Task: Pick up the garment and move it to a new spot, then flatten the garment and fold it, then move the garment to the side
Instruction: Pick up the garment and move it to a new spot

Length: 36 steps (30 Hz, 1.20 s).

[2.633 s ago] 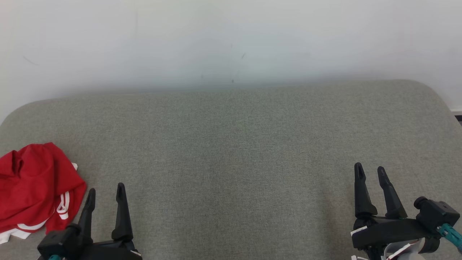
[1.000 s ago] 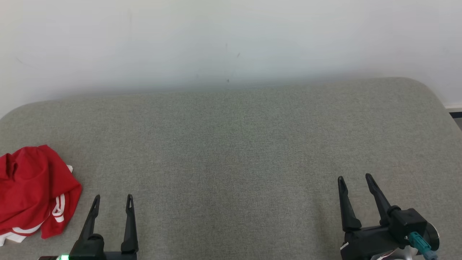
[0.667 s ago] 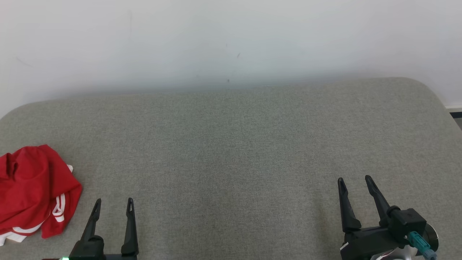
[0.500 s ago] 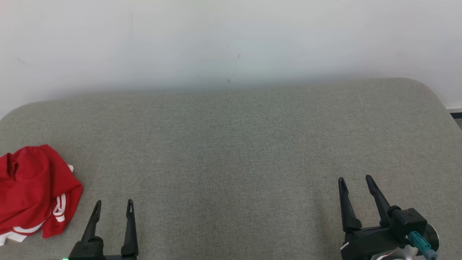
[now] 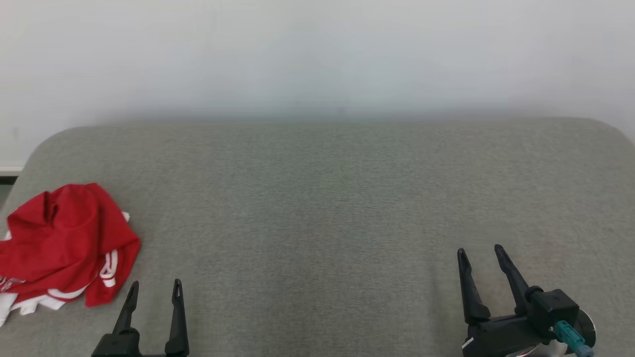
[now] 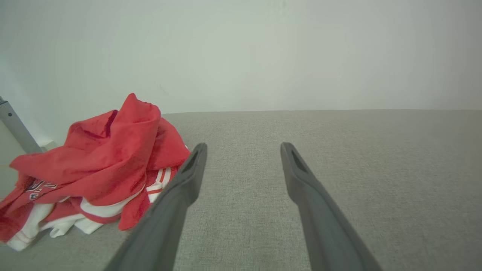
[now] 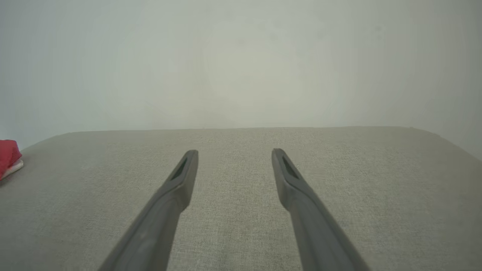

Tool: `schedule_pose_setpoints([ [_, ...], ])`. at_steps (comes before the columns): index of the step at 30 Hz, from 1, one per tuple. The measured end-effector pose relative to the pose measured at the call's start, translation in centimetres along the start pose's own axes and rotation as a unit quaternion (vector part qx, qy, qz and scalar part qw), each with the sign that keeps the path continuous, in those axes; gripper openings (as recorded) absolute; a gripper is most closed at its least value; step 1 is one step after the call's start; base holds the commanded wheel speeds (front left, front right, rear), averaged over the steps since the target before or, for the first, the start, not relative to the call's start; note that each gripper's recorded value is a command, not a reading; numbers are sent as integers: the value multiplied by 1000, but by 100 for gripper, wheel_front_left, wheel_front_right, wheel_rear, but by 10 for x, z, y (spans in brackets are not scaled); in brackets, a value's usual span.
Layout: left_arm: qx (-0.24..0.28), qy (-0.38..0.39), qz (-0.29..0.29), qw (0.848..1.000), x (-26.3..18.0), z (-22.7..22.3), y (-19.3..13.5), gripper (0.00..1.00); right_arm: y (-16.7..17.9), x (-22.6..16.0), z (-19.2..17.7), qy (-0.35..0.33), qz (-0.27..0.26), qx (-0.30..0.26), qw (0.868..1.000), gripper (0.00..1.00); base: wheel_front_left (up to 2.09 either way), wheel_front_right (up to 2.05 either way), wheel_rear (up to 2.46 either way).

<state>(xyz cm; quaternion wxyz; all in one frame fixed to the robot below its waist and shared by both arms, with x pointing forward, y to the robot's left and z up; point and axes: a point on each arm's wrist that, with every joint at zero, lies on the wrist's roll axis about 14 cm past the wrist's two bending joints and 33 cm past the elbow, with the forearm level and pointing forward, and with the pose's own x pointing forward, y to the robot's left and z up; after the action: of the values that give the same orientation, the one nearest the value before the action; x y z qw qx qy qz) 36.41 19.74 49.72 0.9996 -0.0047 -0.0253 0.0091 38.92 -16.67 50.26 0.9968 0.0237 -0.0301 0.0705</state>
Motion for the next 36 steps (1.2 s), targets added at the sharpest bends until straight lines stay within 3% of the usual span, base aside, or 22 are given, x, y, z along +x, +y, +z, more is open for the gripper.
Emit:
schedule_pose_setpoints([
  [18,-1,10,145,989,-65,-3,87,100,100,38,-12,14,142,19,990,100,0,0,0],
  [25,3,2,213,977,-104,4,123,100,155,48,-11,11,214,29,976,100,0,0,0],
  [31,-3,-6,288,958,-145,8,155,100,212,53,-1,-2,290,36,956,100,0,0,0],
  [36,-3,-3,321,947,-161,8,166,100,234,56,-5,3,321,42,946,100,0,0,0],
])
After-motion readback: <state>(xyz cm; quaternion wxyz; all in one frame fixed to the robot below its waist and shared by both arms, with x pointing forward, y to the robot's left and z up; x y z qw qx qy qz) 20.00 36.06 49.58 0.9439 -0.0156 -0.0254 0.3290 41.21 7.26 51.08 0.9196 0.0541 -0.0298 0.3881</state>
